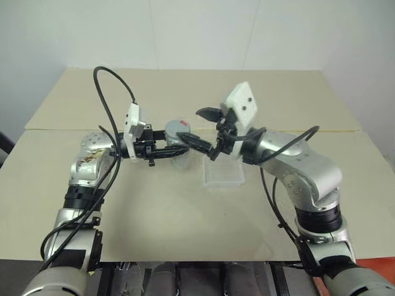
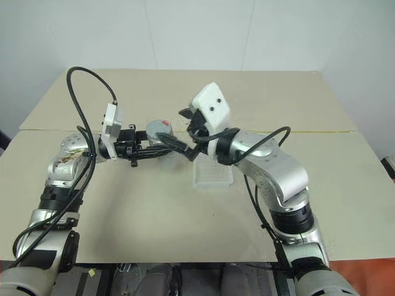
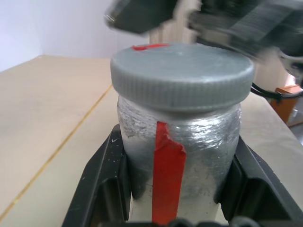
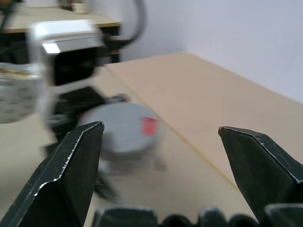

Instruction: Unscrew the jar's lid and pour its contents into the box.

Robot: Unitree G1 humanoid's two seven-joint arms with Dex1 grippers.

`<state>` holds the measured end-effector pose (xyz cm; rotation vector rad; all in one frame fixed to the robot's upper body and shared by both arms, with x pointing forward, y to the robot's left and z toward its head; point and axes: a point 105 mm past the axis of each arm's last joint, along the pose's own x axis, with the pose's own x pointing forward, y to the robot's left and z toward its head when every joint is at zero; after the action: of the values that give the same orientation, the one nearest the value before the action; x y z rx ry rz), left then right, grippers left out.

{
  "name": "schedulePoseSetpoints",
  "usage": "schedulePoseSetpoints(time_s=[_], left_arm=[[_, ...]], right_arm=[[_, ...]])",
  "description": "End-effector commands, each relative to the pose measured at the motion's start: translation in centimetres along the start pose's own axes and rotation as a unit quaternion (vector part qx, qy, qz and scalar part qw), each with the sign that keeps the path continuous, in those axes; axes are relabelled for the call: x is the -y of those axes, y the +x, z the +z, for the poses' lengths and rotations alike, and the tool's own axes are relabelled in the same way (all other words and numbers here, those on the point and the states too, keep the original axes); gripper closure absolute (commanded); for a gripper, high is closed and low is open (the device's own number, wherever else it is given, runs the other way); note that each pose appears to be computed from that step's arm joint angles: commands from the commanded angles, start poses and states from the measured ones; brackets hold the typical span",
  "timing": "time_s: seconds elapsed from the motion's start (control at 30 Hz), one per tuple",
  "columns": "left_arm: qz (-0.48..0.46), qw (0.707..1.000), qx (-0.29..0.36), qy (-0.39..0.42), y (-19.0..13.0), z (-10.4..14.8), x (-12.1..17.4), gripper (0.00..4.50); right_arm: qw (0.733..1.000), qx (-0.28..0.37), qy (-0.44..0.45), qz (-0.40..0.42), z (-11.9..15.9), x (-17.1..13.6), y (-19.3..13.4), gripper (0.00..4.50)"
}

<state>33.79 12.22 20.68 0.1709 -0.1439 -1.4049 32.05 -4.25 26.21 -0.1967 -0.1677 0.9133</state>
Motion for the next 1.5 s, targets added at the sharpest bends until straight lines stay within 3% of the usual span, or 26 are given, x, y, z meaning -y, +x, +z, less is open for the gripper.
schedulePoseSetpoints(time_s=[0.03, 0.23, 0.43, 0.57, 0.77, 1.13, 1.5], left_arm=[[-0.006, 1.0, 0.014, 0.027, -0.3, 1.7, 0.2, 2.54], [-0.004, 1.0, 0.008, 0.024, -0.6, 1.6, 0.3, 2.54], [0.005, 1.0, 0.007, 0.02, 0.0, 1.2, -0.3, 2.54], [0.004, 1.0, 0.01, 0.019, 0.6, 1.1, -0.5, 2.54], [-0.005, 0.999, 0.02, 0.025, 1.5, 1.4, -0.6, 2.54], [-0.003, 0.999, 0.021, 0.026, 1.3, 1.4, -0.5, 2.54], [0.002, 0.999, 0.018, 0.028, 0.6, 1.5, -0.6, 2.54]], right_arm=[[1.0, 0.016, -0.01, -0.014, 0.9, 0.5, -0.7, 0.06], [1.0, 0.015, -0.012, -0.012, 0.8, 0.5, -1.1, 0.06], [0.998, 0.061, -0.006, 0.032, 3.1, -1.0, -0.8, 0.06], [0.996, 0.07, -0.001, 0.055, 3.6, -2.5, 0.4, 0.06], [0.999, 0.034, -0.01, 0.038, 2.1, -3.7, 3.6, 0.06], [0.999, 0.031, -0.018, -0.008, 2.1, -2.5, 4.4, 0.06], [0.999, 0.02, -0.022, -0.014, 1.4, -1.7, 2.8, 0.06]])
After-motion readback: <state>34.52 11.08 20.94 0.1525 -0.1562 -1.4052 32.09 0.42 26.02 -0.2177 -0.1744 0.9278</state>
